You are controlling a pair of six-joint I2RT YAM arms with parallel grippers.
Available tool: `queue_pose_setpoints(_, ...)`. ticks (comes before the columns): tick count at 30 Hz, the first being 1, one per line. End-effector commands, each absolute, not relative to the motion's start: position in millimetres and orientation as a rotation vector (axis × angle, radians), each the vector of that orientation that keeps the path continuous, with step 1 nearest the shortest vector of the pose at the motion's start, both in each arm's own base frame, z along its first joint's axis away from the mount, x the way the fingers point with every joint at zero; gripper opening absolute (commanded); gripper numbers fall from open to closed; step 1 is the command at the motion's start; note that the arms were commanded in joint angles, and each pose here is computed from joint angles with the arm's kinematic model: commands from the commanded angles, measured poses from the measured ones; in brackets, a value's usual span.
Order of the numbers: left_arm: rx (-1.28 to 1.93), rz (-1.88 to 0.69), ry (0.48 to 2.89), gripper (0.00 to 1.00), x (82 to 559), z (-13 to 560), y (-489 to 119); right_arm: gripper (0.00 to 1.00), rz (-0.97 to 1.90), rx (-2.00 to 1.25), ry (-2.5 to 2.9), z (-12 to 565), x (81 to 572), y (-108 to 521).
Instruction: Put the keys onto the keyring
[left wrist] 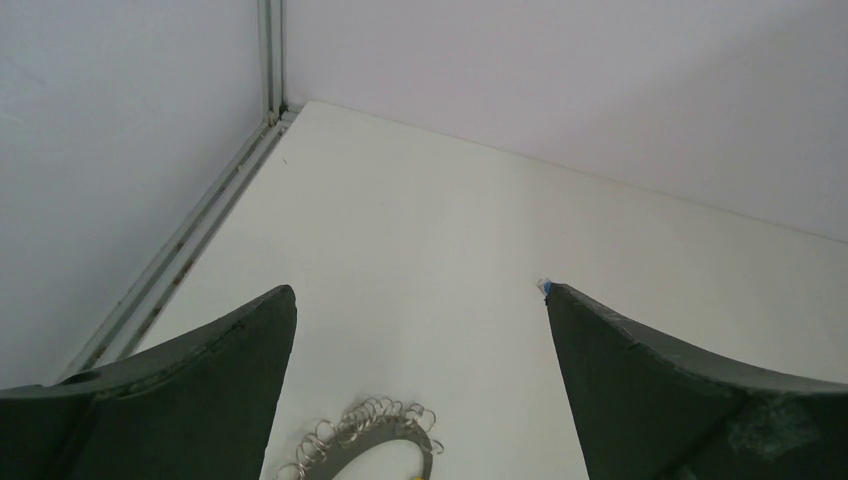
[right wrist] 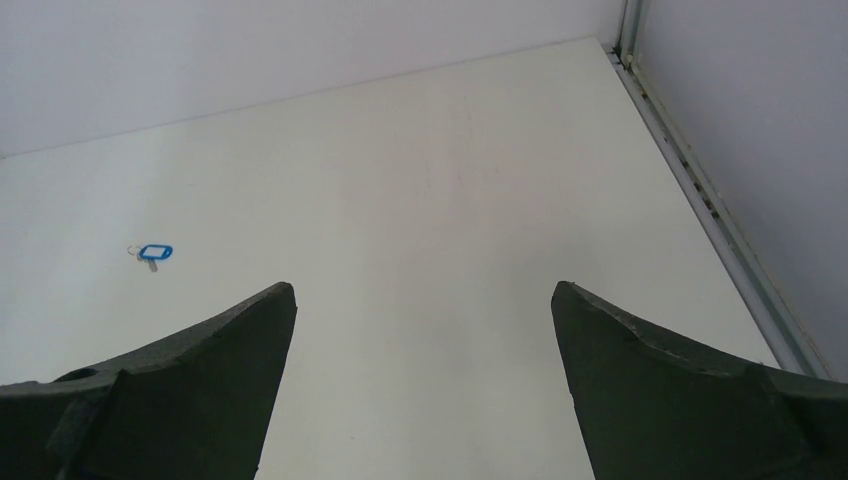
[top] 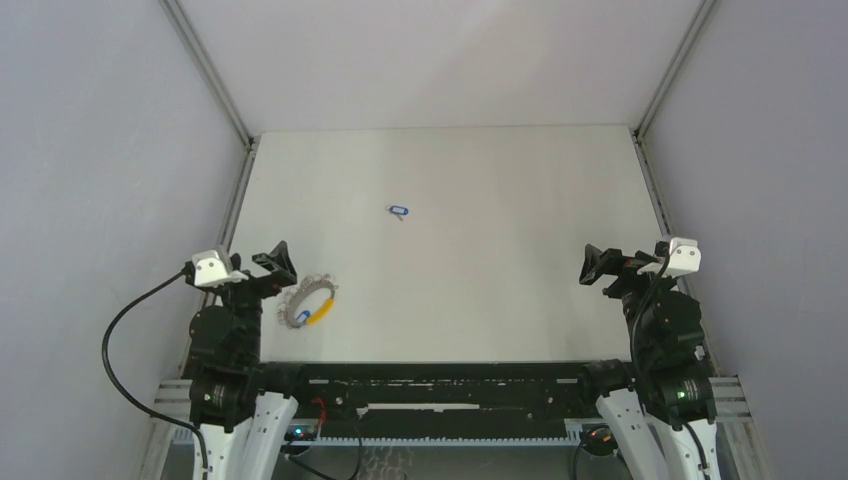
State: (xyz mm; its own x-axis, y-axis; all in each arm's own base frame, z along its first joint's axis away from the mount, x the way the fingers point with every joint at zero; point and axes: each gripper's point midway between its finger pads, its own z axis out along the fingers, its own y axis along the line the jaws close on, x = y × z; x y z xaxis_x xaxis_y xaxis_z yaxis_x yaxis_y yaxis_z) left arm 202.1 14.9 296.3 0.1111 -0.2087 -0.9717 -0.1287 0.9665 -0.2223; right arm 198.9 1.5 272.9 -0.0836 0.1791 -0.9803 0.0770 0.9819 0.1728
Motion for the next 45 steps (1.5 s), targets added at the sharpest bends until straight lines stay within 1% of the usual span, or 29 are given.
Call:
queue_pose_setpoints(1, -0.33, -0.135, 1.499, 1.0, 208.6, 297.7, 7.8, 1.0, 0.109, 0.186, 1.612, 283.4, 202.3, 4.8)
queue_pose_setpoints(6, -0.447, -0.224, 1.675, 1.0, 225.6, 249.1, -4.1, 1.0, 0.13, 0.177, 1.612, 284.1, 202.7, 8.3)
queue_pose_setpoints(9, -0.575, -0.24, 1.796, 1.0, 229.5, 217.3, -5.4, 1.0, 0.143, 0.172, 1.613, 283.9, 202.8, 10.5)
queue_pose_setpoints(14, -0.731, -0.282, 1.908, 1.0, 237.3, 164.8, -12.4, 1.0, 0.165, 0.157, 1.608, 285.5, 202.0, 14.6)
queue_pose_setpoints(17, -0.765, -0.344, 1.959, 1.0, 244.6, 136.9, -23.8, 1.0, 0.162, 0.161, 1.602, 286.4, 200.8, 13.4)
queue_pose_setpoints(24, -0.817, -0.356, 2.089, 1.0, 256.5, 78.3, -34.5, 1.0, 0.157, 0.163, 1.592, 287.9, 198.7, 12.0)
queue_pose_setpoints(28, -0.8, -0.357, 2.154, 1.0, 261.0, 60.2, -39.8, 1.0, 0.151, 0.168, 1.583, 289.1, 197.3, 10.4)
queue_pose_setpoints(31, -0.804, -0.359, 2.17, 0.97, 263.9, 50.0, -41.6, 1.0, 0.157, 0.163, 1.58, 289.0, 197.2, 11.5)
queue_pose_setpoints(38, -0.778, -0.395, 2.272, 0.95, 263.4, 29.5, -55.1, 1.0, 0.16, 0.164, 1.569, 291.3, 195.2, 11.2)
queue_pose_setpoints(45, -0.62, -0.486, 2.385, 0.94, 263.4, 23.9, -102.8, 1.0, 0.164, 0.164, 1.553, 293.7, 192.4, 10.9)
